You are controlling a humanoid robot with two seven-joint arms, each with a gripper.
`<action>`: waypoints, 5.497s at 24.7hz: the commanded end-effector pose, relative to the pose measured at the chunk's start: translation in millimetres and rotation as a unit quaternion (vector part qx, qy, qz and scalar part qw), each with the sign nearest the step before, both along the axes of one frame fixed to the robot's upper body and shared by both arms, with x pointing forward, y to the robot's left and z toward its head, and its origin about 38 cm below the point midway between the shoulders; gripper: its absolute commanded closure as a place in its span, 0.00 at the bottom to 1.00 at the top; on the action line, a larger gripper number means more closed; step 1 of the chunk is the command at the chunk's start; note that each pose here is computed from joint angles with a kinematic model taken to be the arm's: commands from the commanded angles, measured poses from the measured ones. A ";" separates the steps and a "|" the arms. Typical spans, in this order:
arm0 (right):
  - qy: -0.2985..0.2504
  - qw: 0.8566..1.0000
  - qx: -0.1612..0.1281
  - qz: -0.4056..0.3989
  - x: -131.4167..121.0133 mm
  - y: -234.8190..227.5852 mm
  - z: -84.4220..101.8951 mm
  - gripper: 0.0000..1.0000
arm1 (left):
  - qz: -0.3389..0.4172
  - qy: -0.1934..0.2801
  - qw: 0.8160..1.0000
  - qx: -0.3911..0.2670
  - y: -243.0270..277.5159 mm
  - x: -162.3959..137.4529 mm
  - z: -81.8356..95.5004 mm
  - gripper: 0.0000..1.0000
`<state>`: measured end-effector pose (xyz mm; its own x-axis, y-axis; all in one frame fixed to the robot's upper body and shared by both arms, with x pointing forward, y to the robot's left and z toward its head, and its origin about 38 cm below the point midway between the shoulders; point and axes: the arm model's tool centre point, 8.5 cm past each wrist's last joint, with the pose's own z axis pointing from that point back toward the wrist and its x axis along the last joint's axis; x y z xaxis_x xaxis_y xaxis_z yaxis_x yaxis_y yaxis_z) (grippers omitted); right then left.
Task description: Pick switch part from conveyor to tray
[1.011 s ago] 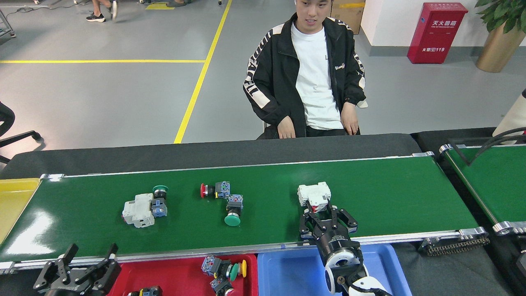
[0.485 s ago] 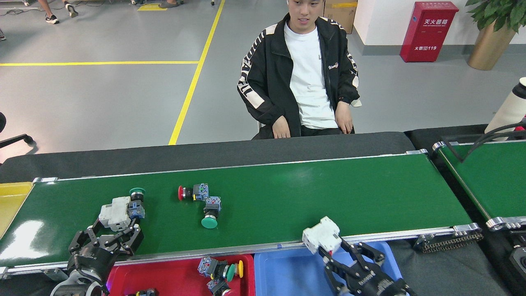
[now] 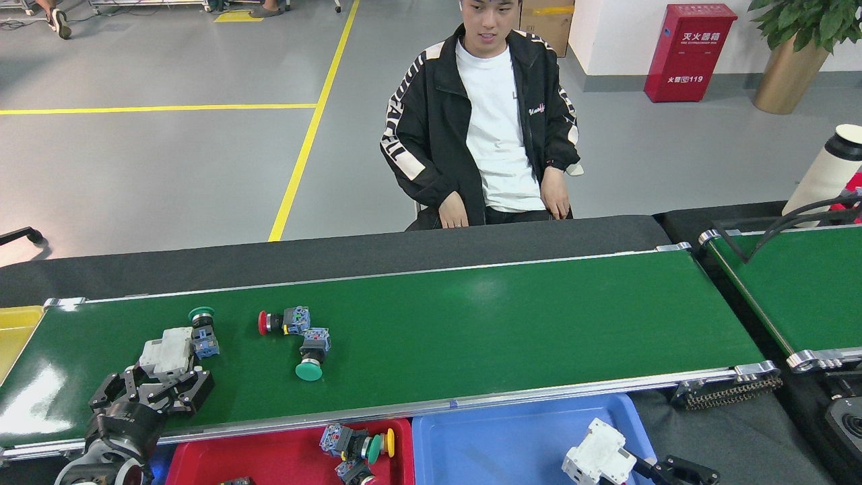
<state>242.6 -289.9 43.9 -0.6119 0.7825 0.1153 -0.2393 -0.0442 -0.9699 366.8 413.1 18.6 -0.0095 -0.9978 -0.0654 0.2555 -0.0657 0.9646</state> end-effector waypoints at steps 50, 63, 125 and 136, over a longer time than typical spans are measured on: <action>-0.089 0.942 0.065 -0.317 72.3 41.1 23.1 0.02 | -0.123 -0.060 0.990 0.042 -68.9 -105.1 46.8 0.00; -0.090 0.943 0.063 -0.313 76.1 41.0 23.3 0.02 | 0.062 -0.028 0.997 0.034 -22.5 -99.8 26.4 0.00; -0.089 0.943 0.065 -0.315 83.2 37.7 21.4 0.01 | -0.273 -0.016 0.962 0.012 -89.4 -121.2 39.5 0.00; -0.114 0.942 0.081 -0.305 85.4 54.4 41.8 0.01 | -0.036 -0.058 0.997 -0.025 -7.2 -162.8 38.0 0.00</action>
